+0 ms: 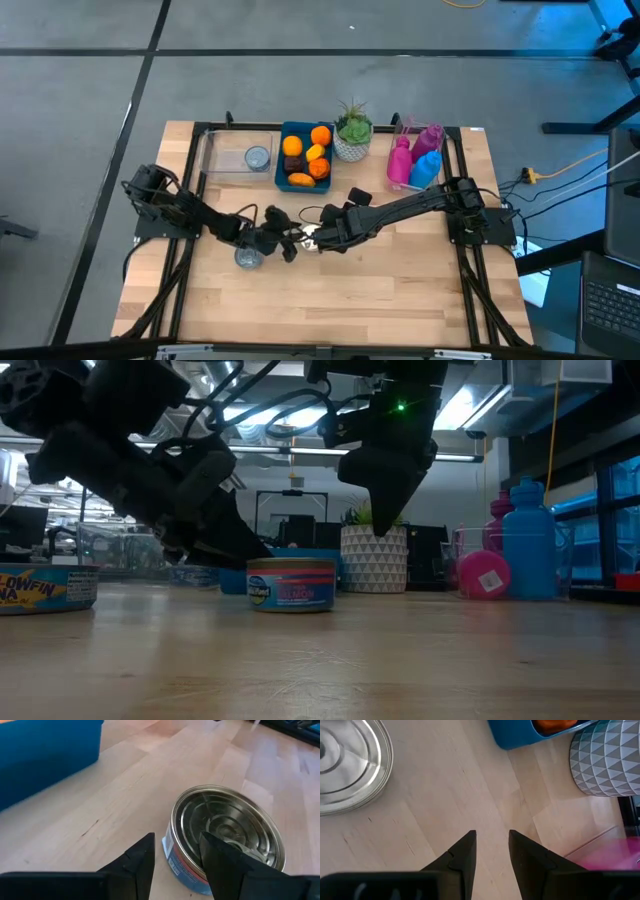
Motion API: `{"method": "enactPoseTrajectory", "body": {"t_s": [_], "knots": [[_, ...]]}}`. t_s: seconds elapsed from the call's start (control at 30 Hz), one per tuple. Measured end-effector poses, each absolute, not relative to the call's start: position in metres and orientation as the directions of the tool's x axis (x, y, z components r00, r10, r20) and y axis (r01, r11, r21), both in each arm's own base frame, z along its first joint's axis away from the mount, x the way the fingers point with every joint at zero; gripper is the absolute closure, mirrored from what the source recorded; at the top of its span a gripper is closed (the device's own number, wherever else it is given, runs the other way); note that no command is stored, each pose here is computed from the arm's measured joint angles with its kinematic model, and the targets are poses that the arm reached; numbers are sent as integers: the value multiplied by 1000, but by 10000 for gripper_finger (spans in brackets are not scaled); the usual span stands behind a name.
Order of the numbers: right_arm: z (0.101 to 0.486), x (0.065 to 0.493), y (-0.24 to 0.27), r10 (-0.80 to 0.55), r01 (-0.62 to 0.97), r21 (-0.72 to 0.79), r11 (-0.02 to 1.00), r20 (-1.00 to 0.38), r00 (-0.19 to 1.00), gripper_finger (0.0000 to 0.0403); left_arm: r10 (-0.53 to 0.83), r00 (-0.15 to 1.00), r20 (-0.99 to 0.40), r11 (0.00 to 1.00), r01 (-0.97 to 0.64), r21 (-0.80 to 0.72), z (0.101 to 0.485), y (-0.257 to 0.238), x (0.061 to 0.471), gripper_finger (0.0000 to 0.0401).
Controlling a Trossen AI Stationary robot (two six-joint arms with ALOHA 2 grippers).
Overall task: Pick & Place Food Item
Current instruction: Stack the blue and pink tuna can on top of the blue tuna can into the left transparent bin
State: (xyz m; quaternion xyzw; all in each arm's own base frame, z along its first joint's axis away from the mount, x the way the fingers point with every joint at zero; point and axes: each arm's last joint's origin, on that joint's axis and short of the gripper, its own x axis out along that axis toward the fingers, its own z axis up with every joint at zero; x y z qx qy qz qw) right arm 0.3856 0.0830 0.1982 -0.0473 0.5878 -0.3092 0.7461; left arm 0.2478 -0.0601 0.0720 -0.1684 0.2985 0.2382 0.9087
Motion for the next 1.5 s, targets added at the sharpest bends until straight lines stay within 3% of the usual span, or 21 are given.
{"method": "enactPoseTrajectory", "body": {"t_s": [0.7, 0.97, 1.5], "knots": [[194, 392, 74, -469, 403, -381, 832, -871, 144, 288, 290, 759, -583, 781, -539, -314, 64, -59, 239, 249], [157, 386, 67, -319, 391, -249, 886, -940, 124, 288, 291, 761, -579, 790, -533, -304, 64, -59, 238, 249], [160, 403, 93, -72, 217, -2, 976, -947, 312, 288, 291, 763, -577, 794, -529, -299, 64, -59, 238, 249]]}}
